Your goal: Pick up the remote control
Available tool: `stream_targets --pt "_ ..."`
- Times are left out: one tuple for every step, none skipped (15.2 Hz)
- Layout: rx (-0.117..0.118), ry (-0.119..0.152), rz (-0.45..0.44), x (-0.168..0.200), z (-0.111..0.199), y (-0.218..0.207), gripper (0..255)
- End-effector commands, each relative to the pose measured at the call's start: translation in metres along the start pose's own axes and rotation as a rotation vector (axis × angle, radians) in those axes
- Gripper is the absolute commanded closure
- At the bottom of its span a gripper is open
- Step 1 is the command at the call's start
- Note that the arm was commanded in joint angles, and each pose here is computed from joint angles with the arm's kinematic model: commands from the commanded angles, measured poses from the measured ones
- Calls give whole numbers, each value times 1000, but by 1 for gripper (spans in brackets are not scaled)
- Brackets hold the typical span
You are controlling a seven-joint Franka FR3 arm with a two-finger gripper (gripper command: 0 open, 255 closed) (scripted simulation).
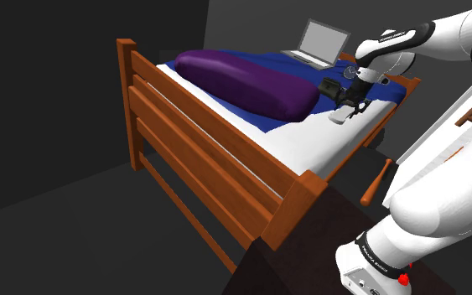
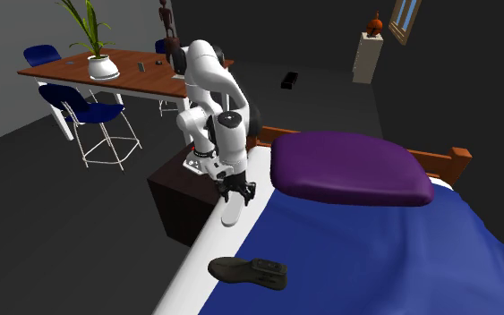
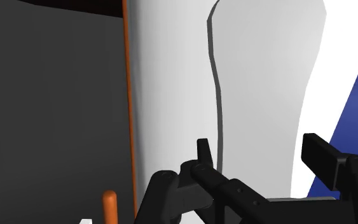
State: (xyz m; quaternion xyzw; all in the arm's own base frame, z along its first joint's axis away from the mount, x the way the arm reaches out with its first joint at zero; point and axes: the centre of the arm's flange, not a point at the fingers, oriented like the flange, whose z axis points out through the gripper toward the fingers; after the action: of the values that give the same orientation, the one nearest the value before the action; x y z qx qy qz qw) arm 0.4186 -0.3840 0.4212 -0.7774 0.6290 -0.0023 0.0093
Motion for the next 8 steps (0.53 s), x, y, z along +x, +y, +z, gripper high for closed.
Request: stream_targets --pt "0 0 0 0 -11 1 255" --pt "0 0 0 0 -16 0 255" --pt "0 0 0 0 -21 0 255" --pt "0 0 0 0 -27 0 255" --pt "0 0 0 0 -32 0 255" --pt "0 0 0 0 -37 0 255" --pt "0 0 0 0 -43 0 255" --pt "0 0 0 0 -48 0 255"
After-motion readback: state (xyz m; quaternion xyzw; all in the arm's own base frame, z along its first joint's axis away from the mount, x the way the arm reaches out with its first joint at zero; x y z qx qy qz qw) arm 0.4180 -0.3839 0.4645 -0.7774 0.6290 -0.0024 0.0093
